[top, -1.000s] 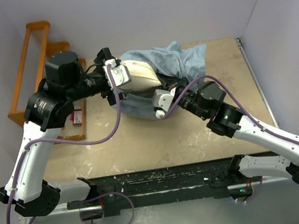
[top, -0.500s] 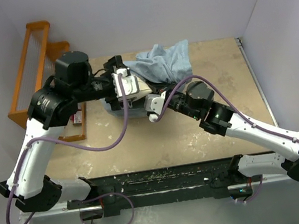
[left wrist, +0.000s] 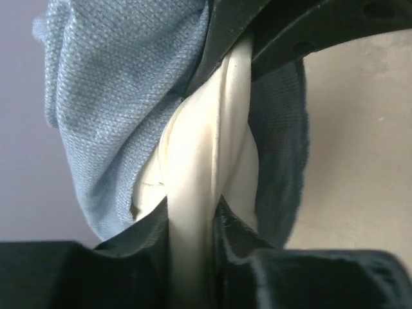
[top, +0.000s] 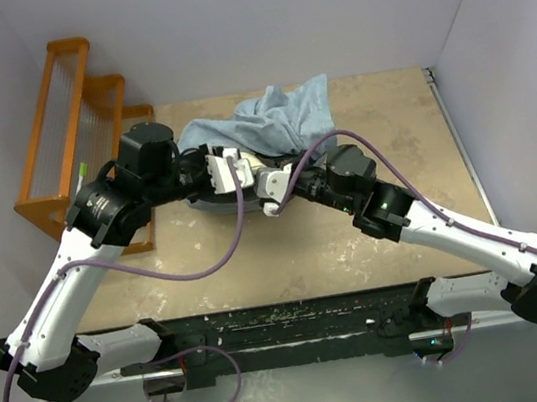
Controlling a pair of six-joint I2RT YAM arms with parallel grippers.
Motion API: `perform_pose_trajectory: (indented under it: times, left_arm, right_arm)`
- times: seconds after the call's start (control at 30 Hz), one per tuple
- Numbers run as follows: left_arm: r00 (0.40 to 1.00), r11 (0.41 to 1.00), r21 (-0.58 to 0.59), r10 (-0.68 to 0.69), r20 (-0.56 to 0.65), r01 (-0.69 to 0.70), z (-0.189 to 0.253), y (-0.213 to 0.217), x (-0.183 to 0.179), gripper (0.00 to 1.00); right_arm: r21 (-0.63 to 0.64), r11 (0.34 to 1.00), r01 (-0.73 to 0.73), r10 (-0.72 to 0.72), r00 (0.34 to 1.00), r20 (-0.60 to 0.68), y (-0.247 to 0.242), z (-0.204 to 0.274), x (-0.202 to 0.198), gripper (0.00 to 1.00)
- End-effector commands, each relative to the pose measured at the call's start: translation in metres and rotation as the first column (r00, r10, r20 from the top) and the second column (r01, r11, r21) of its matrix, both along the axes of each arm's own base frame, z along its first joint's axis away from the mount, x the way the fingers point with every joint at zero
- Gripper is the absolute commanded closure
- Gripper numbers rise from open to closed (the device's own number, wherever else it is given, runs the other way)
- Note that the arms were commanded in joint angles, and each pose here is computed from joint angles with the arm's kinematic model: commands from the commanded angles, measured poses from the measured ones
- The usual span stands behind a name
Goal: Remove the pillowcase from the pillow
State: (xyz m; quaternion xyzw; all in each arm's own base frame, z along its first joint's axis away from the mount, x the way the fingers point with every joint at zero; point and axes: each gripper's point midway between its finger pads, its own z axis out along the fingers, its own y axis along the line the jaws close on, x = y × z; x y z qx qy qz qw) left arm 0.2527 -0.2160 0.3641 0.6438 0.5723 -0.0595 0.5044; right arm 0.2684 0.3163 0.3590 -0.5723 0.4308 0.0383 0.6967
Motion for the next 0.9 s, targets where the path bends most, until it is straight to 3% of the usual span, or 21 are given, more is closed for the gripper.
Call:
perform_pose_trajectory:
  times: [0.0,0.03,0.1,0.23,0.33,0.43,0.63,0.77,0.87]
  left_arm:
    - [0.977,0.985,0.007,0.169,0.134,-0.171,0.013,0.020,0.033,0.91]
    - [0.971,0.981,0.008,0.190,0.146,-0.193,0.014,0.022,0.038,1.00]
    - [0.957,0.972,-0.004,0.230,0.179,-0.233,0.020,0.027,0.045,1.00]
    - [0.917,0.952,-0.053,0.305,0.256,-0.301,0.043,0.033,0.060,1.00]
    - [0.899,0.939,-0.076,0.343,0.273,-0.335,0.055,0.036,0.068,1.00]
    - [0.892,0.933,-0.092,0.360,0.273,-0.348,0.063,0.035,0.072,1.00]
    - [0.891,0.933,-0.135,0.359,0.279,-0.333,0.079,0.030,0.074,1.00]
    - [0.910,0.940,-0.139,0.338,0.242,-0.313,0.079,0.024,0.070,1.00]
    - [0.919,0.945,-0.139,0.322,0.228,-0.297,0.081,0.024,0.065,1.00]
  right_arm:
    - [0.258,0.966,-0.024,0.024,1.000,0.005,-0.001,0.073,-0.007,1.00]
    - [0.280,0.960,-0.009,0.014,1.000,-0.015,-0.003,0.074,-0.005,1.00]
    - [0.325,0.945,0.032,-0.010,0.998,-0.069,-0.010,0.074,0.003,0.93]
    - [0.442,0.879,0.178,-0.070,0.966,-0.250,-0.043,0.061,0.028,0.66]
    - [0.559,0.788,0.256,-0.069,0.940,-0.334,-0.079,0.064,0.028,0.50]
    - [0.599,0.734,0.320,-0.070,0.913,-0.403,-0.102,0.050,0.020,0.33]
    - [0.622,0.582,0.524,-0.185,0.830,-0.527,-0.160,0.041,0.034,0.23]
    - [0.604,0.589,0.537,-0.110,0.794,-0.598,-0.159,0.034,0.060,0.22]
    - [0.628,0.627,0.460,0.012,0.801,-0.598,-0.145,0.048,0.077,0.22]
